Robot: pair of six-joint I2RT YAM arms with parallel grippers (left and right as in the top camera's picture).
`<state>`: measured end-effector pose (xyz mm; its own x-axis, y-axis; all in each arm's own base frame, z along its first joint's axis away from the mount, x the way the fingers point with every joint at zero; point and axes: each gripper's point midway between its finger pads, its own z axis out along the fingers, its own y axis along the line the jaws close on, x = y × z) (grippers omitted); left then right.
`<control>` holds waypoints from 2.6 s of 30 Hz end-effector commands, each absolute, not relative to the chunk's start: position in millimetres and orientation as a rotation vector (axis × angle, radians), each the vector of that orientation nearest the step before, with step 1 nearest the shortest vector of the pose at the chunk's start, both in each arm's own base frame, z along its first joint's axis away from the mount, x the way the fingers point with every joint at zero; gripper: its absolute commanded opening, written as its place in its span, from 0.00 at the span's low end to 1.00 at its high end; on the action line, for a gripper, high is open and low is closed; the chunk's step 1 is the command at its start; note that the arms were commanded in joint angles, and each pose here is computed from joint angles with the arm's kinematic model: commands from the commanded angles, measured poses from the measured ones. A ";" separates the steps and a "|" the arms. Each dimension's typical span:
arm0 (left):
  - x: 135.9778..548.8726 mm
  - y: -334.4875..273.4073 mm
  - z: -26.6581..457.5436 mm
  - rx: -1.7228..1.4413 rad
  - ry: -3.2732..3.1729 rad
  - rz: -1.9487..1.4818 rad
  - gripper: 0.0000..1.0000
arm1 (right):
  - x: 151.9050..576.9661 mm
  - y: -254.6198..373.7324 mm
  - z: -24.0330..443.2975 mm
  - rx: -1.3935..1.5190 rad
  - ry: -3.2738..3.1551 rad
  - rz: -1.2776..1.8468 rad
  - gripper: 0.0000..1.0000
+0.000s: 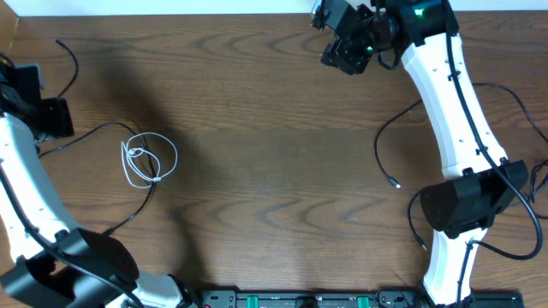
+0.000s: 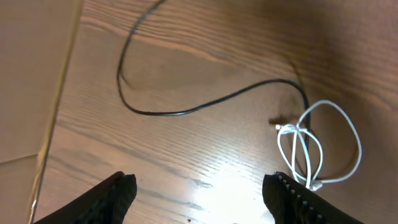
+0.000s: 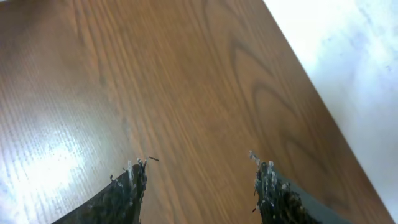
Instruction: Untangle cables
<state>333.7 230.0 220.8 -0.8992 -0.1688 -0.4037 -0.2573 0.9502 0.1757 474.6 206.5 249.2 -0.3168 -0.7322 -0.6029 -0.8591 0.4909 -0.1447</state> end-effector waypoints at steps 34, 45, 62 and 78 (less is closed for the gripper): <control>336.1 257.1 135.4 0.190 2.948 0.346 0.75 | 471.9 207.4 279.3 -1.261 2.069 0.257 0.63; 330.1 276.4 86.1 0.379 3.071 0.358 0.77 | 476.2 210.5 283.9 -1.206 2.071 0.279 0.66; 339.3 293.7 83.6 0.581 3.036 0.480 0.64 | 475.9 218.0 286.3 -1.214 2.051 0.282 0.72; 340.3 296.9 84.7 0.860 2.996 0.511 0.67 | 482.1 224.6 294.2 -1.187 2.014 0.286 0.75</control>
<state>340.9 292.3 78.2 -0.8725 0.4811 0.0849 0.4837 0.8262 0.2890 490.5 217.5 267.2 -0.3065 -0.6731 -0.6730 -0.8245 0.5411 -0.1656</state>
